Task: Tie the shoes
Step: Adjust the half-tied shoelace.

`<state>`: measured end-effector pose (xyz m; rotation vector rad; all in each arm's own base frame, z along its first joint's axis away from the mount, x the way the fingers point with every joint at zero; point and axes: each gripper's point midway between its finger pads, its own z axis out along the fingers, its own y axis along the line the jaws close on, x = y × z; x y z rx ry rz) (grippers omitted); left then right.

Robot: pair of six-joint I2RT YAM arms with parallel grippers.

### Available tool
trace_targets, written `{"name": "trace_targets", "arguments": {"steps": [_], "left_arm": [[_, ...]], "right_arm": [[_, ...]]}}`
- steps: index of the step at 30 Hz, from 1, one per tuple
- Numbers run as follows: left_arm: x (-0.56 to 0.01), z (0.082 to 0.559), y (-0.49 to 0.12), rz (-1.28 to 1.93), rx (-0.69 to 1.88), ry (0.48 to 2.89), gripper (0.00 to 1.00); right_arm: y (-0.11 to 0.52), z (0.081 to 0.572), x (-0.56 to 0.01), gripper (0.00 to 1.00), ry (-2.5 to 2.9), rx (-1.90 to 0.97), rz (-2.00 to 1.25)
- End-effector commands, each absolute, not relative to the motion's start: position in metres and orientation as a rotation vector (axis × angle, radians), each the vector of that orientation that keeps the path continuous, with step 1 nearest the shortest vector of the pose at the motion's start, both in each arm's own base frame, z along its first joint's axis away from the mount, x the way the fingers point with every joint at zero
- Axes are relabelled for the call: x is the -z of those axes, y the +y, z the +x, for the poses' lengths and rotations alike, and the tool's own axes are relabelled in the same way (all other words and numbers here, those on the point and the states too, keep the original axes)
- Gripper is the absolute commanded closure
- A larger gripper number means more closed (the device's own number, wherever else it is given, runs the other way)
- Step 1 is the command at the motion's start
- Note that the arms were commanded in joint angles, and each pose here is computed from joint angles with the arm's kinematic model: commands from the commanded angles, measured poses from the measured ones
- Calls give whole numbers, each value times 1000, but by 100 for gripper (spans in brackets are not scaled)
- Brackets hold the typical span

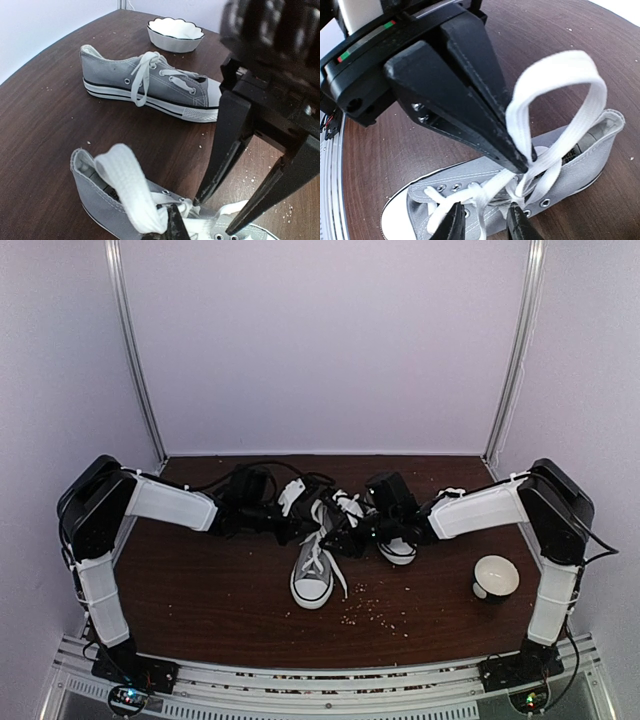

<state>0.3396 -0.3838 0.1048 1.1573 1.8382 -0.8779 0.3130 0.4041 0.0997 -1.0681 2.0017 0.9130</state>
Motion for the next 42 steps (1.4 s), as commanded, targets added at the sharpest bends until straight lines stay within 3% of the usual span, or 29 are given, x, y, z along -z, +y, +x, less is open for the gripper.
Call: {"name": "trace_targets", "arguments": {"steps": [1,11,15,24,31,42], "left_arm": [[-120,342,-385,1143,896,1785,100],[-118,342,-385,1141,896,1790,100],[-119,342,-385,1143,898,1786,100],[-118,343,-385,1140,900,1788,100],[-118,343,-384,1138,908,1789,100],[-111,343,-375,1168,897,1807,100]], "right_arm": [[402,317,-99,72,2007,-876,-1036],[399,309,-81,71,2050,-878,-1044],[402,309,-78,82,2056,-893,-1049],[400,299,-68,82,2083,-931,-1048],[397,295,-68,100,2092,-938,-1061],[379,285,-70,100,2118,-926,-1067]]}}
